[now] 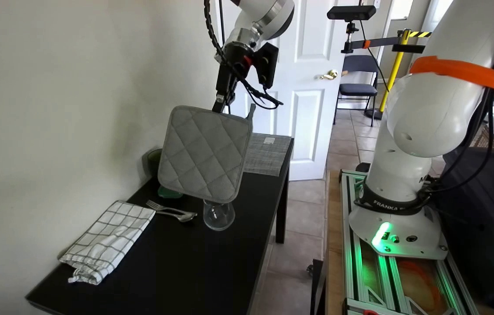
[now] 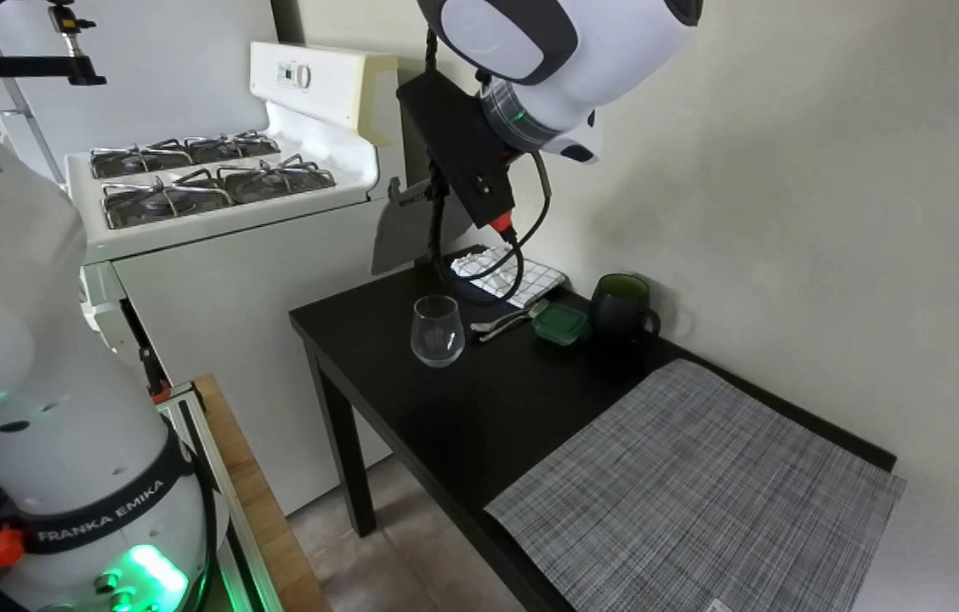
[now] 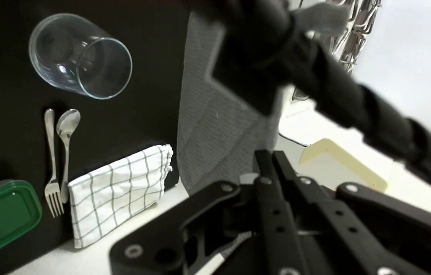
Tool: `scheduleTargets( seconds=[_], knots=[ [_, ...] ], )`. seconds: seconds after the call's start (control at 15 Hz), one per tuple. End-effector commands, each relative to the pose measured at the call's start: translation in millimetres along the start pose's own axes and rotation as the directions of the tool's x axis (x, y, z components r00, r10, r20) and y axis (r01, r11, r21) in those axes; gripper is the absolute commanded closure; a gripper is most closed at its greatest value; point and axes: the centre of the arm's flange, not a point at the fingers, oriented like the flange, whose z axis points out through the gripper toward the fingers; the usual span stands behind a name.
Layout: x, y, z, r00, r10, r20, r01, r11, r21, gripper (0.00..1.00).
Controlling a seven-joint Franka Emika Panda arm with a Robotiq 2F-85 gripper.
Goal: Put the grey pot holder on top of the glass cup.
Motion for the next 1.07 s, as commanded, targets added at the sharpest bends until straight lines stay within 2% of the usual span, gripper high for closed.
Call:
scheduleTargets(
  seconds=[0.0, 0.47, 1.0],
  knots=[
    [-13, 22, -1, 0.998, 0.050, 0.049, -0.050, 0.999, -0.001, 0.99],
    [-22, 48, 4, 0.992, 0.080, 0.098, -0.081, 0.997, 0.005, 0.99],
    [-28, 71, -1, 0.986, 0.078, 0.146, -0.073, 0.996, -0.043, 0.99]
  ],
)
